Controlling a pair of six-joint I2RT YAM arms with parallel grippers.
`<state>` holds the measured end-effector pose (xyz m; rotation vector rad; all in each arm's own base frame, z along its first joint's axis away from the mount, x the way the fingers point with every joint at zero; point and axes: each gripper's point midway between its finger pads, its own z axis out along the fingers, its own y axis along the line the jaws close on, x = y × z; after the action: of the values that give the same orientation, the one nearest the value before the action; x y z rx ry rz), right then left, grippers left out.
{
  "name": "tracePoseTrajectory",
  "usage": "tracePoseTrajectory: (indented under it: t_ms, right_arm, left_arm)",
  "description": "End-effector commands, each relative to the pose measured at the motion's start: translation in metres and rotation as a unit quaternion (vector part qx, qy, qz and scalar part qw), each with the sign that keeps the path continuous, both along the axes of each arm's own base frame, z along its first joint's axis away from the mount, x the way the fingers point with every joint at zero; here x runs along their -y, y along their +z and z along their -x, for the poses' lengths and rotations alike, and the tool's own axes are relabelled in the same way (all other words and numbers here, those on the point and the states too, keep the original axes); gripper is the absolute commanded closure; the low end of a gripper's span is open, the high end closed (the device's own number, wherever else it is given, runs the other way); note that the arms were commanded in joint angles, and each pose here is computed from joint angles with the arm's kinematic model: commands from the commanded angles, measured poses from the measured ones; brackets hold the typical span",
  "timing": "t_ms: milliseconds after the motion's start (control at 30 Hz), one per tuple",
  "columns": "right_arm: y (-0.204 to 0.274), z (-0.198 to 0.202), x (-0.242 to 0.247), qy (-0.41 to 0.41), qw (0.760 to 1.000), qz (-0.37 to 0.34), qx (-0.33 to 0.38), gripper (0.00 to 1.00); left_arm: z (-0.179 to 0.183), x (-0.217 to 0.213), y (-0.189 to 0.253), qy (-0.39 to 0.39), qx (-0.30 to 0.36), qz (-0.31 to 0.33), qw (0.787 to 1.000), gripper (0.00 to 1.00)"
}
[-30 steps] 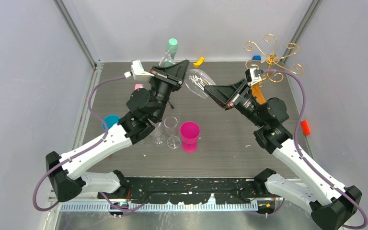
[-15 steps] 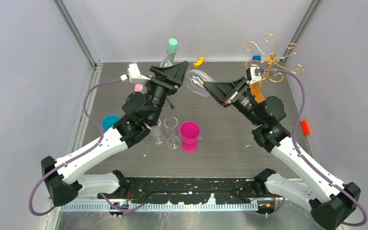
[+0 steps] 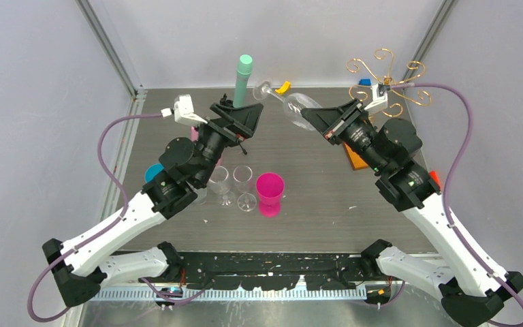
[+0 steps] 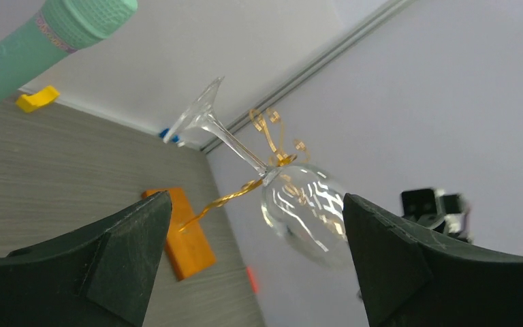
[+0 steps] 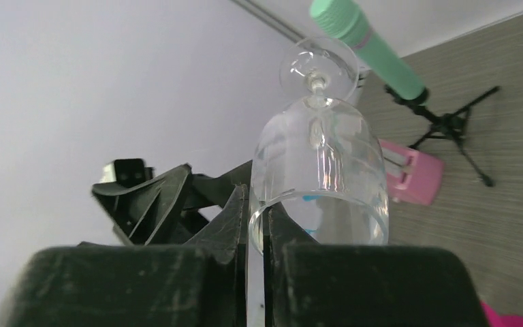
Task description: Take the wine glass off the wine glass rack
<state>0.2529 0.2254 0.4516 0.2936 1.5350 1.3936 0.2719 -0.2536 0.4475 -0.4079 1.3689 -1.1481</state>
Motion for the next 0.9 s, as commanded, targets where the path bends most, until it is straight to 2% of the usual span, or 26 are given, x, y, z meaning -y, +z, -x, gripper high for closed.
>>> tracePoseTrajectory:
  t_ms: [0, 133, 333, 500, 600, 867]
  right_arm:
    - [-0.041, -0.009, 0.028, -0.067, 0.983, 0.162, -0.046, 1.00]
    - [-0.083, 0.000, 0.041, -0.057, 0.955, 0.274, -0.098, 1.00]
    - [-0.136, 0.022, 0.068, -0.039, 0.902, 0.397, -0.164, 1.00]
    - [-0.166, 0.041, 0.075, 0.000, 0.867, 0.457, -0.199, 1.00]
    - [-0.183, 0.047, 0.069, 0.026, 0.847, 0.488, -0.210, 1.00]
    - [-0.218, 0.047, 0.036, 0.066, 0.816, 0.529, -0.224, 1.00]
  left_arm:
    - [0.018, -0.013, -0.017, -0.015, 0.018, -0.139, 0.990, 0.00]
    - [0.035, -0.040, -0.042, -0.017, -0.007, -0.262, 0.965, 0.00]
    - [0.060, -0.092, -0.067, 0.001, -0.025, -0.374, 0.927, 0.00]
    - [0.077, -0.130, -0.092, 0.018, -0.066, -0.418, 0.906, 0.00]
    - [0.086, -0.146, -0.104, 0.025, -0.084, -0.426, 0.900, 0.01]
    - [0.098, -0.170, -0.115, 0.040, -0.103, -0.438, 0.892, 0.00]
